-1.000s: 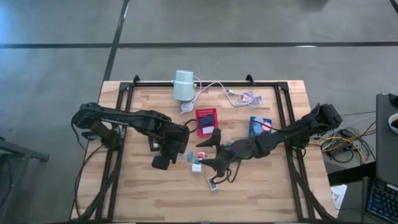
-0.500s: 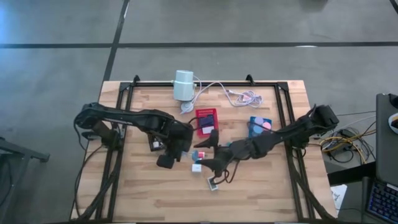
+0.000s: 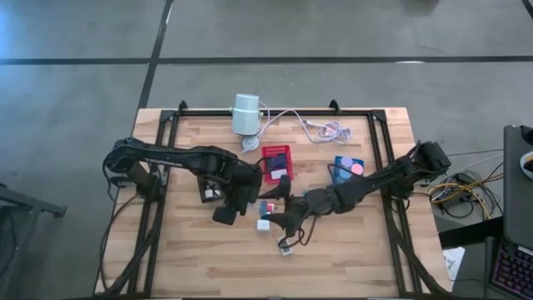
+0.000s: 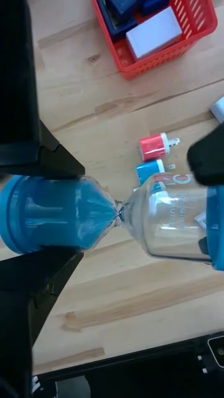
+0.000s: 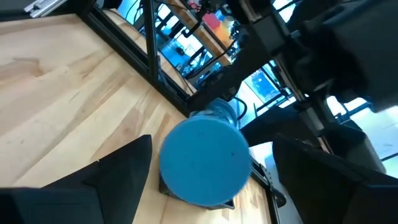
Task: Pick & Place Office items
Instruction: Put the light blue hourglass into the blue basket
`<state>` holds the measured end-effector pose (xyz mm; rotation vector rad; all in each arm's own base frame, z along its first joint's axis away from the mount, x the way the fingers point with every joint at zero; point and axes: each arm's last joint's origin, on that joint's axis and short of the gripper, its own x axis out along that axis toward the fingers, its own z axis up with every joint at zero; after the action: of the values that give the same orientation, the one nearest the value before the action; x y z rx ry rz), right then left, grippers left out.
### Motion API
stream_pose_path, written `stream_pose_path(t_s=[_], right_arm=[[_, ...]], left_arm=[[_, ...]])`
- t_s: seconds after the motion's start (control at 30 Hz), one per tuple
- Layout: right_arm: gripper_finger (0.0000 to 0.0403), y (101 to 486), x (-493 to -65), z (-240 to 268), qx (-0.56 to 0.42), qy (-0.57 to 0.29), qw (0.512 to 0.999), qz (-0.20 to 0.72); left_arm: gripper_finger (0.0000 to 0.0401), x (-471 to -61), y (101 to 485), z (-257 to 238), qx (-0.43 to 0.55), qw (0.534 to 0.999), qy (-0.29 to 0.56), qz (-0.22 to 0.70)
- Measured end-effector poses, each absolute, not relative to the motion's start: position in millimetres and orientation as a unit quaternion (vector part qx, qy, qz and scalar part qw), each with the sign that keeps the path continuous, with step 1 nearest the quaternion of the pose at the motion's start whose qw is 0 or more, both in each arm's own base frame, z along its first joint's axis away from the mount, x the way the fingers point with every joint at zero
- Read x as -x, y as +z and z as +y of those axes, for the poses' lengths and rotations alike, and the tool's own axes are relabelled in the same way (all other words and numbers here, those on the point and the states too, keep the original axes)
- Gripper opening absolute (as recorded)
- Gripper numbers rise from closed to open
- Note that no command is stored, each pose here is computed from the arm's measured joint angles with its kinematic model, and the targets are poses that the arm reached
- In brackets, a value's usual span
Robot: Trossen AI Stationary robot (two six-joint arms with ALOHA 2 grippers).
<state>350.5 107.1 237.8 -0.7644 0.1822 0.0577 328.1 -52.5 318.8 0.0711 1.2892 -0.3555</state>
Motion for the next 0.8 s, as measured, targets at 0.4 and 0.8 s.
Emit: stream_pose_path(t_s=[0.4,0.8], right_arm=[[0.0266,235.4,-350.6,107.2,0.379,0.03,0.92,0.096],[0.0197,235.4,-351.5,104.7,0.361,0.033,0.927,0.095]], left_arm=[[0.0137,-328.4,318.9,-49.9,-0.035,0.785,-0.164,0.597],[0.0137,-328.8,318.5,-49.1,-0.04,0.785,-0.166,0.595]])
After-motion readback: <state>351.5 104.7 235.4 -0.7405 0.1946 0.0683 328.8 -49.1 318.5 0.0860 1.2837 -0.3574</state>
